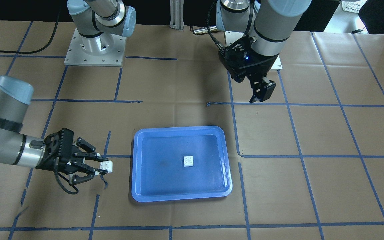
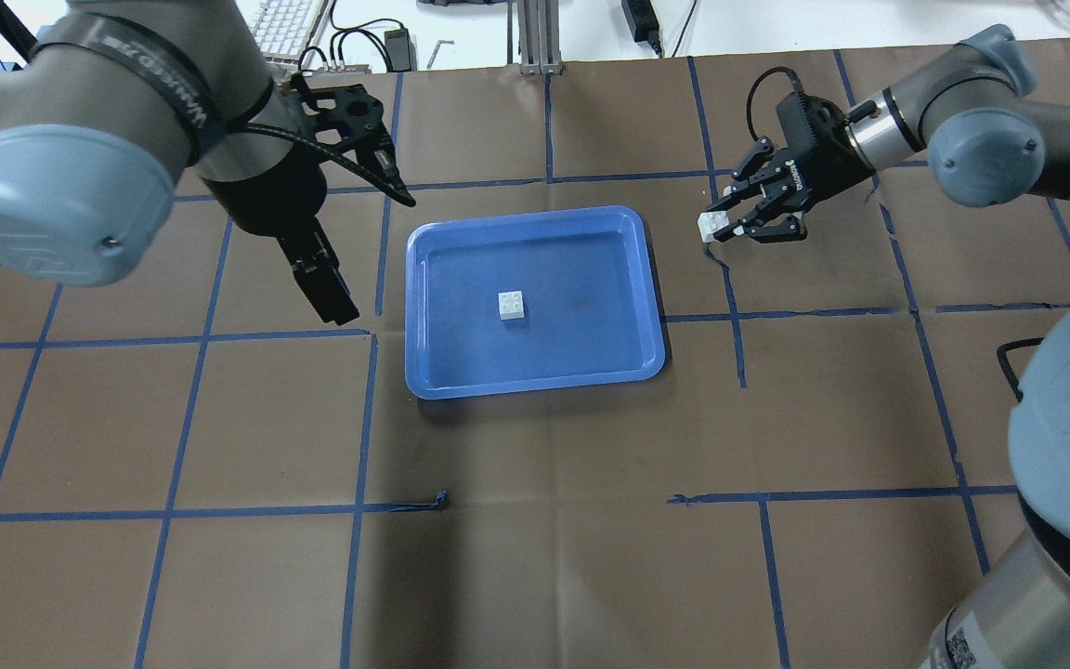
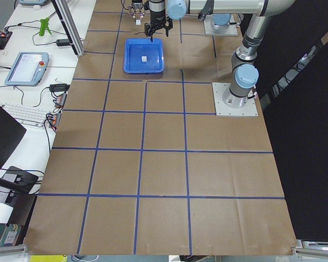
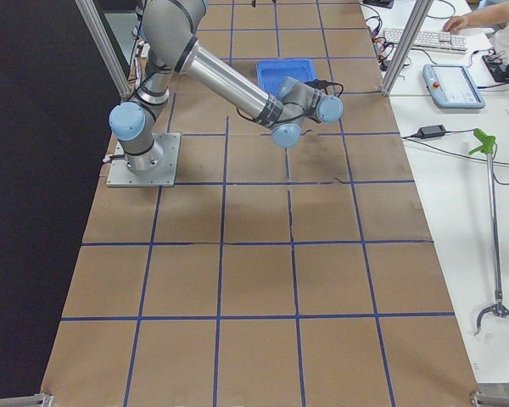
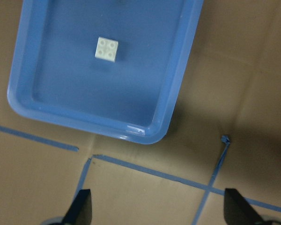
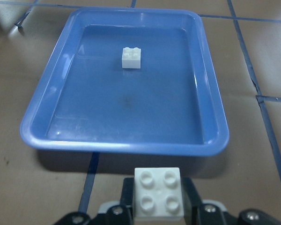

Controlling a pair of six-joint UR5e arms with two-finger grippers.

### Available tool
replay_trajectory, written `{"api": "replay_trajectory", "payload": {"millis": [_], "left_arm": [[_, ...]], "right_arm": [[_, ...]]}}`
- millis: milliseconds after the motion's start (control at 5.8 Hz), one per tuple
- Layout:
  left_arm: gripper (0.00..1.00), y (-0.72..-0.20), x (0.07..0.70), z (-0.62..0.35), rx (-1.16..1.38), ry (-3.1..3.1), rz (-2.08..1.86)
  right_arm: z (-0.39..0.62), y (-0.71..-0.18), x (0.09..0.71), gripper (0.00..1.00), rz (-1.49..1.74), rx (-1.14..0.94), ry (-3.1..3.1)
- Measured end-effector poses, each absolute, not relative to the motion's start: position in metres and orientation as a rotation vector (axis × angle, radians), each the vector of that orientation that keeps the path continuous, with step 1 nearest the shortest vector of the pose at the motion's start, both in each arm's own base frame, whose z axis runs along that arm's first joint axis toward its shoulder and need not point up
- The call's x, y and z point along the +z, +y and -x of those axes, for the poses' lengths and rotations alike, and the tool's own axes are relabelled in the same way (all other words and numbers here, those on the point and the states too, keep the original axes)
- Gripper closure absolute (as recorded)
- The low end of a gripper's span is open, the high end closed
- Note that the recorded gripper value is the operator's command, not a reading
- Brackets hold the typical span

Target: Assemble white blocks and place on blue tray

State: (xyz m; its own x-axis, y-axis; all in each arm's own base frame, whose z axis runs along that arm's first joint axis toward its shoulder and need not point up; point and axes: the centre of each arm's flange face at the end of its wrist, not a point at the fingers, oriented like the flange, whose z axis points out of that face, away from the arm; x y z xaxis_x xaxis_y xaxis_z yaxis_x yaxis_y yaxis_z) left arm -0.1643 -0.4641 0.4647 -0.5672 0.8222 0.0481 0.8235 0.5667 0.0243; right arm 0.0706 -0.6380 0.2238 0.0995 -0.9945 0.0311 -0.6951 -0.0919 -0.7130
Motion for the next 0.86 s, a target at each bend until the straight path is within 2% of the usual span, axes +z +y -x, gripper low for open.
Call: {"api": "replay_trajectory", "payload": {"millis": [517,862], "left_arm": [[0.01,-0.453,0.493,0.119,-0.038,-3.133,0.295],[0.01,-0.468,0.502,0.101,-0.012,-3.156,0.028]], "right_arm": [[-0.227,-0.597,0.19,0.62,1.79,-0.809,1.771],[-0.249,-0.587,0.163,0.62,1.758,-0.821,1.796]]}}
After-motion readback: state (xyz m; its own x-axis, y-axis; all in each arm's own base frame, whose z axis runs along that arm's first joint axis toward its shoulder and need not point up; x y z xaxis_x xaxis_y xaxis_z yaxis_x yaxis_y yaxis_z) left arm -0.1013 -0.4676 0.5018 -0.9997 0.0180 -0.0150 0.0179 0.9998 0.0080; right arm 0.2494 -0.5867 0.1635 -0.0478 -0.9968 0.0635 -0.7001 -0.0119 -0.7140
